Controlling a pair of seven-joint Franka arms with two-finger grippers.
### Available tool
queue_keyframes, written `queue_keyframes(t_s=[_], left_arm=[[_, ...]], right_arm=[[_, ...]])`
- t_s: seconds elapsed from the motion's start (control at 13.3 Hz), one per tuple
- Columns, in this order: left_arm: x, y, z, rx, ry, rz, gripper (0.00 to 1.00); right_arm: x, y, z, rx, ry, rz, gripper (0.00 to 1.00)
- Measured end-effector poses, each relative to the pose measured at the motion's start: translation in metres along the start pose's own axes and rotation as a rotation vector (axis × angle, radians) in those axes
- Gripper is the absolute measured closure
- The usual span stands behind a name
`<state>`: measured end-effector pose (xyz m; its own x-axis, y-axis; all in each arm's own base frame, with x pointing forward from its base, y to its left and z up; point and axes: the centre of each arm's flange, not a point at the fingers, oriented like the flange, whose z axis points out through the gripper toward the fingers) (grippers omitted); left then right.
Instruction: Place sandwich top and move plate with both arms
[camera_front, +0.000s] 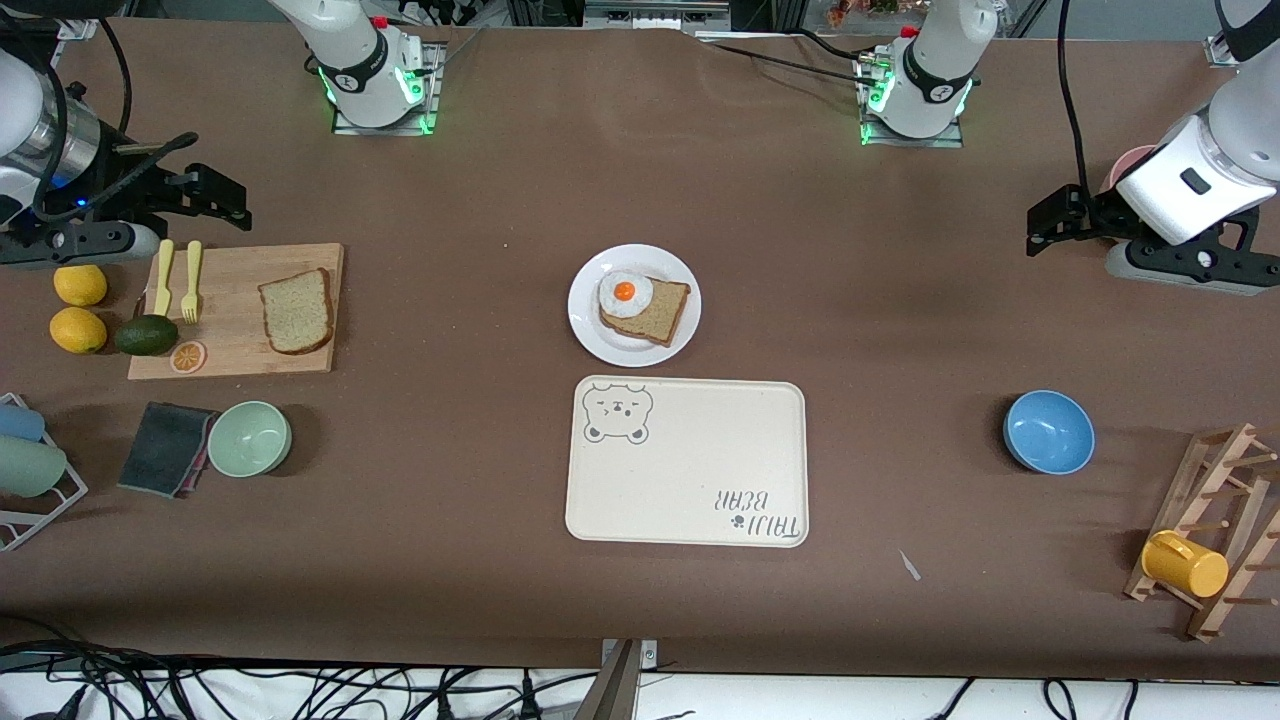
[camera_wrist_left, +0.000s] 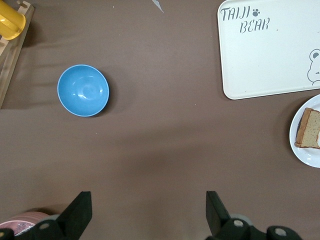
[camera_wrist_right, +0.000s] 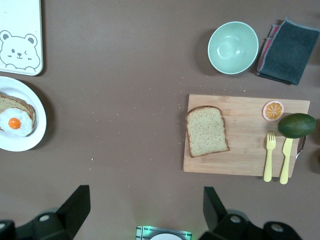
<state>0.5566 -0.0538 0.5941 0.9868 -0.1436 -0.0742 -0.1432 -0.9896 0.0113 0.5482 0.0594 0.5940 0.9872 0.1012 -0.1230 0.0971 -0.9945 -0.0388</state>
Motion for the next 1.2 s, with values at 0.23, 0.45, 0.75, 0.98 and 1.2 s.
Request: queue_keyframes(t_s=[0.23,0.45,0.75,0.98,1.2], left_arm=[[0.000,-0.001,0.000,0.000,0.000,-0.001,0.00],[0.000,-0.002,0.000,0.000,0.001,-0.004,0.00],[0.000,-0.002,0.000,0.000,0.004,-0.004,0.00],[0.000,-0.002,-0.001,0.000,0.005,-0.004,0.00],[0.000,-0.003,-0.001,0.000,0.005,-0.005,0.00]], right_arm=[[0.001,0.000,0.001,0.000,-0.002,0.000,0.00],[0.001,0.000,0.002,0.000,-0.004,0.000,0.00],[0.006,0.001,0.009,0.002,-0.010,0.000,0.00],[0.023,0.003,0.034,0.006,-0.039,0.002,0.00],[0.038,0.008,0.063,-0.004,-0.037,0.006,0.00]])
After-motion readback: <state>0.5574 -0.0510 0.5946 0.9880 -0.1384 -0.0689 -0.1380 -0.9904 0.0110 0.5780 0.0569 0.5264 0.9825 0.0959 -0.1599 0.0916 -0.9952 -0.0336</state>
